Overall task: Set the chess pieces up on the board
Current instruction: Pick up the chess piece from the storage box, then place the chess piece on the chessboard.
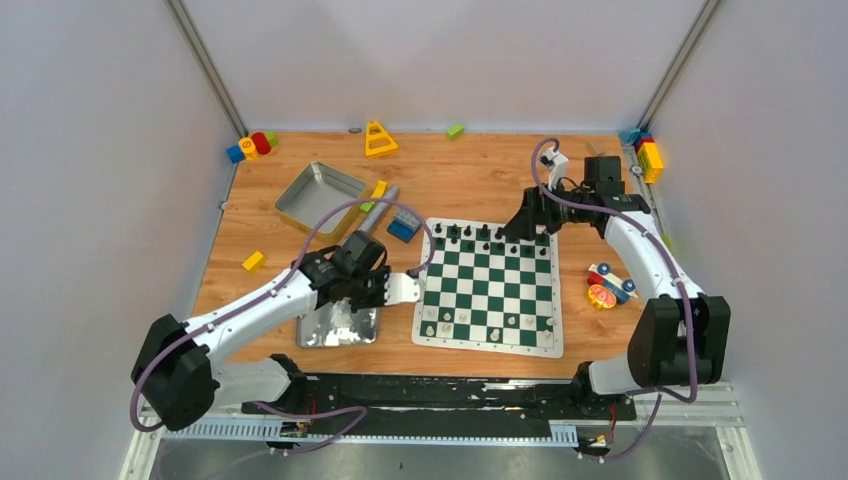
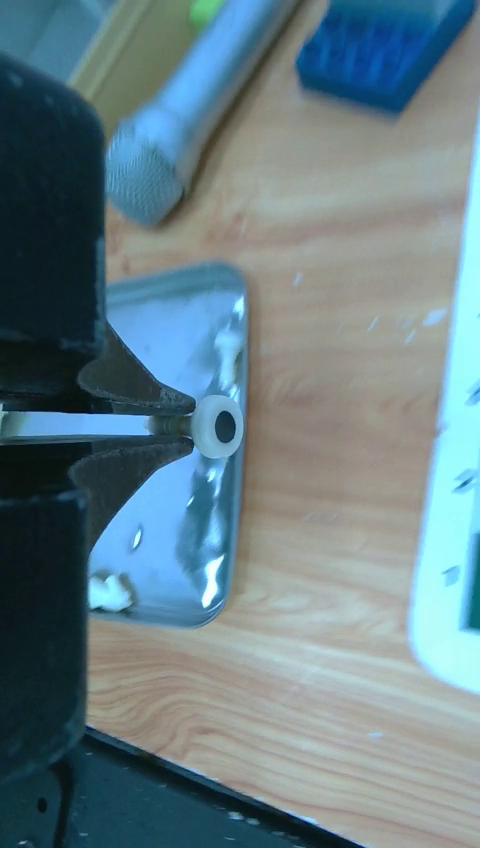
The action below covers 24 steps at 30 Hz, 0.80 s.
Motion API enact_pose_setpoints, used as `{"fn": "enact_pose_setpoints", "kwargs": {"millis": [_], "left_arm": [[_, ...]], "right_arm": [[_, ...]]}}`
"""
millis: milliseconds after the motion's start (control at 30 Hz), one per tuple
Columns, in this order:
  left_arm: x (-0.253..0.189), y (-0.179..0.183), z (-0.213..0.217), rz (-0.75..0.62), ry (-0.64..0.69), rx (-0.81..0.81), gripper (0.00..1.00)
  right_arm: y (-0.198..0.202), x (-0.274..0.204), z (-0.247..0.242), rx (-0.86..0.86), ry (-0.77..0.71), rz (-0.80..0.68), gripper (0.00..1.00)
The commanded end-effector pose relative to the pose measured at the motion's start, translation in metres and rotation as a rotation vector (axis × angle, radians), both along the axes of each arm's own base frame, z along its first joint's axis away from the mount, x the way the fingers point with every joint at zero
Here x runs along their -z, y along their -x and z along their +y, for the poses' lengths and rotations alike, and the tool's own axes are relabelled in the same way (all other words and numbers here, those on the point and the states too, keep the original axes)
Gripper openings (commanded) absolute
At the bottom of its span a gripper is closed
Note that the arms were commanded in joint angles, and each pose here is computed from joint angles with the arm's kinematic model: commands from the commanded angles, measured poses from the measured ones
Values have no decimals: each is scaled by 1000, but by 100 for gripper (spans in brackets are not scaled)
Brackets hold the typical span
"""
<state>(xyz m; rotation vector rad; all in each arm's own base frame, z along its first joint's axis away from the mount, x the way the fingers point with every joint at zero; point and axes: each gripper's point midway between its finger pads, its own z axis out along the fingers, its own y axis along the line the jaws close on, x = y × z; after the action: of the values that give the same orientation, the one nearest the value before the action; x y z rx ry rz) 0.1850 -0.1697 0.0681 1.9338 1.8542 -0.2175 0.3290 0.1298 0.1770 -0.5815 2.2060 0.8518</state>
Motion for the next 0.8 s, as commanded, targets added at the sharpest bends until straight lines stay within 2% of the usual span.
{"fn": "enact_pose_setpoints", "kwargs": {"millis": [0,233,400,767], "left_arm": [[-50,-20,-40,-2,164,-52,4],[-90,-36,-92,143,279,-89,4],[-92,-35,-115,262,312,-92,4],[-102,-38,-130,307,368,-130,4]], "right_arm": [[20,-46,52,-264,-304,10,90],[42,-30,108,-478,-400,141,87],[61,-21,137,-579,-388,160,84],[71,4,166,-602,-331,236,74]]}}
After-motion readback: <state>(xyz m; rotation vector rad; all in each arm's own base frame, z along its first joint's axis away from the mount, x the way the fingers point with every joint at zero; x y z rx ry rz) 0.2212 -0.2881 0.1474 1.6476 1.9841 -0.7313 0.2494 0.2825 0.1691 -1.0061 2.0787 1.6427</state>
